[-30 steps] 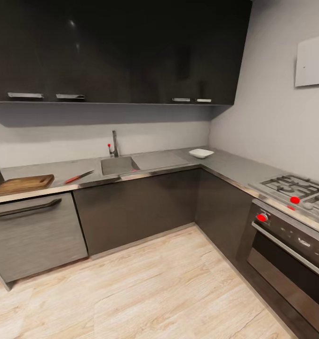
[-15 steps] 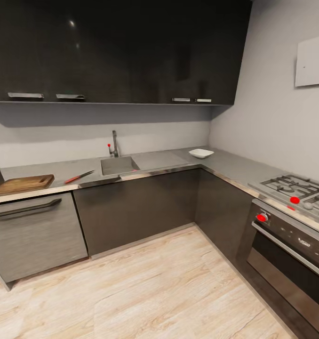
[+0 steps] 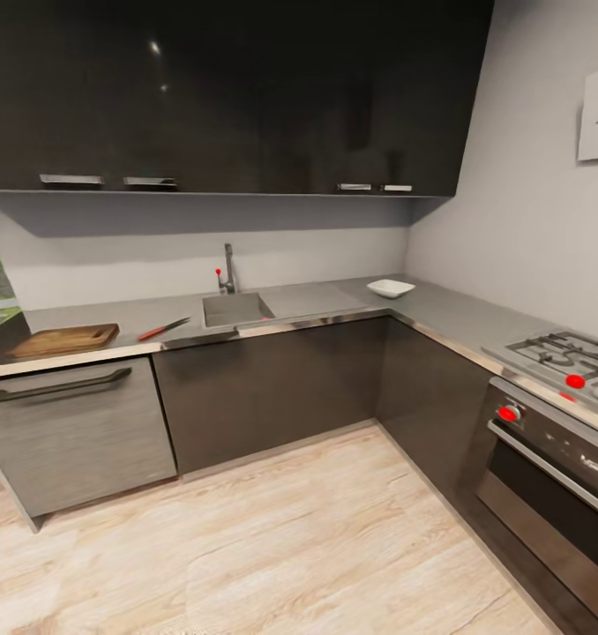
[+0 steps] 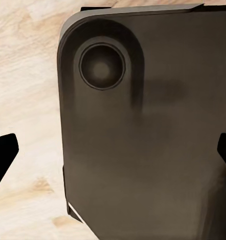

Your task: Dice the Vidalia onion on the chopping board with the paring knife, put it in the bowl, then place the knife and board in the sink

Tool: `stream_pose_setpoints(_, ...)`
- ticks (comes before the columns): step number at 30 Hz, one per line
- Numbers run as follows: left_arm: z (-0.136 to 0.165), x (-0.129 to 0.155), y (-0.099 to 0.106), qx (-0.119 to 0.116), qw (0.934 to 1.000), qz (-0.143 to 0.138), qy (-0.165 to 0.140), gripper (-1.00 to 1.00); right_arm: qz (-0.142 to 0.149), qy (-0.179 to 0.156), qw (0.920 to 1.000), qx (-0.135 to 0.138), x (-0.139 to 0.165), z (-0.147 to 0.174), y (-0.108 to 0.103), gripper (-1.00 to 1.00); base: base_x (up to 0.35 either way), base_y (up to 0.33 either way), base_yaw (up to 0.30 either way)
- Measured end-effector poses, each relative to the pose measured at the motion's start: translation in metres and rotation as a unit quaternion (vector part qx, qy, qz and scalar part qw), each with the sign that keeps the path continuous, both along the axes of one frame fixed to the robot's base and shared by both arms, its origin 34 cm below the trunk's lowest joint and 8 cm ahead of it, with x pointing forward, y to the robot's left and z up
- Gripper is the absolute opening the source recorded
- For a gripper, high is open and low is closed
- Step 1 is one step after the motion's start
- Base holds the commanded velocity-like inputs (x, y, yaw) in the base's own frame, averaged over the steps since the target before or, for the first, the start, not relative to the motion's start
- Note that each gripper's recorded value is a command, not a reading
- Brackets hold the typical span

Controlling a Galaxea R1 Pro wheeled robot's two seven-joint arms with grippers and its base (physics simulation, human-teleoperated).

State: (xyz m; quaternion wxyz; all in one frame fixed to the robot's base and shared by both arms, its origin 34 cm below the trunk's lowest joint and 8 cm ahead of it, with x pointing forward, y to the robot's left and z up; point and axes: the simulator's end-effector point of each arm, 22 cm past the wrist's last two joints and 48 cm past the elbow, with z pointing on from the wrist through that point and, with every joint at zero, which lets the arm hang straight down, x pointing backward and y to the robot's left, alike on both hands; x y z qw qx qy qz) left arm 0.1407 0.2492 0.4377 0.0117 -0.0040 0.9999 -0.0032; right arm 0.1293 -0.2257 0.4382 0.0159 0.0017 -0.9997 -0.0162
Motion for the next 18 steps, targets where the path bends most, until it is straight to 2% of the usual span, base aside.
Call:
stream_pose_setpoints(11,0.000,0.002,0.000,0.001,1.0000,0.001,-0.002,1.00,0.000,0.000,1.0000,0.000,0.000,0.000,0.000,1.00,0.000,0.000,0.274)
stream_pose_setpoints(18,0.012,0.003,0.000,0.001,1.0000,0.002,-0.003,1.00,0.000,0.000,1.0000,0.001,0.000,0.012,0.000,1.00,0.000,0.000,0.277)
